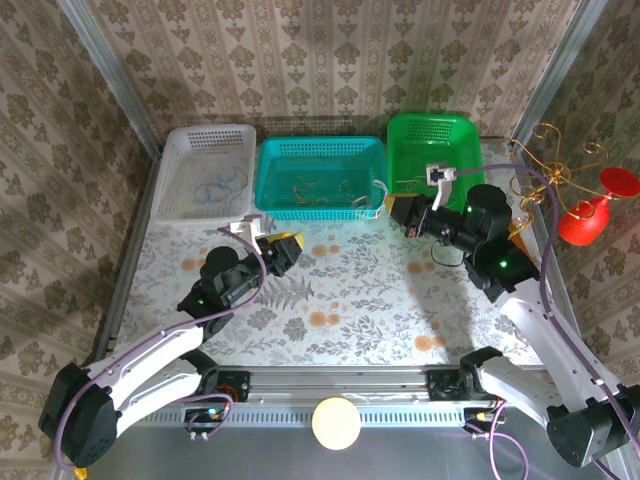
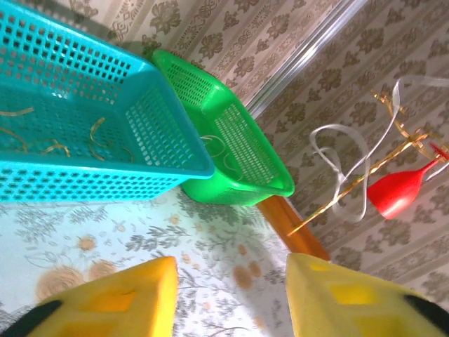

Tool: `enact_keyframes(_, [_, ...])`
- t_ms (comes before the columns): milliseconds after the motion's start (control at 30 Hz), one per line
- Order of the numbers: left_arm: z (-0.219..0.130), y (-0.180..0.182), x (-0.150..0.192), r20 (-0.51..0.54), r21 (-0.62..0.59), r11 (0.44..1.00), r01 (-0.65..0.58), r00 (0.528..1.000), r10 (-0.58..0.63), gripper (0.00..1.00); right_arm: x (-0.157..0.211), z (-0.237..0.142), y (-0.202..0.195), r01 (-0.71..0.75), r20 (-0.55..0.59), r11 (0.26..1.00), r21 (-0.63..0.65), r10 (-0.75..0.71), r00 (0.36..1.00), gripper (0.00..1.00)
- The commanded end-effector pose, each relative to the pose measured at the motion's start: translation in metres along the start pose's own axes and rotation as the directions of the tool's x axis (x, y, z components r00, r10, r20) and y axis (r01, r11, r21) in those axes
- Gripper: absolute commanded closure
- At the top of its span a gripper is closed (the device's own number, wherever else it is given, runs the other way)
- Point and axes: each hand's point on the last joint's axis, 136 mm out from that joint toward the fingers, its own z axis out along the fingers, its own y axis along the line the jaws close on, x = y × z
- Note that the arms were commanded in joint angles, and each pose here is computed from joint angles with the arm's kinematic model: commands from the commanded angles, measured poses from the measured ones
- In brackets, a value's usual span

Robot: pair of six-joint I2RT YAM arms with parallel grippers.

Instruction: Untangle the cables

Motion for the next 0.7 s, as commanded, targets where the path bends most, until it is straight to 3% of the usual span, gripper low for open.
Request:
enact_keyframes(0, [-0.003, -0.009, -0.004, 0.012, 0.049, 0.998, -0.05, 0.999, 0.049, 0.41, -0.002, -0.001, 0.011, 0.03, -0.041, 0.999, -0.028, -0.031, 0.999, 1.0])
enact_keyframes(233, [0.0, -0.036, -0.007, -0.05, 0.151, 0.972, -0.18, 0.981, 0.19, 0.21, 0.0, -0.002, 0.018, 0.061, -0.113, 0.997, -0.042, -0.065, 0.991, 1.0])
enact_keyframes(667, [0.03, -0.079, -0.034, -0.075, 0.289, 0.899, -0.329, 0.928, 0.364, 0.18, 0.016, -0.004, 0.046, 0.026, -0.202, 0.985, -0.172, -0.062, 0.977, 1.0])
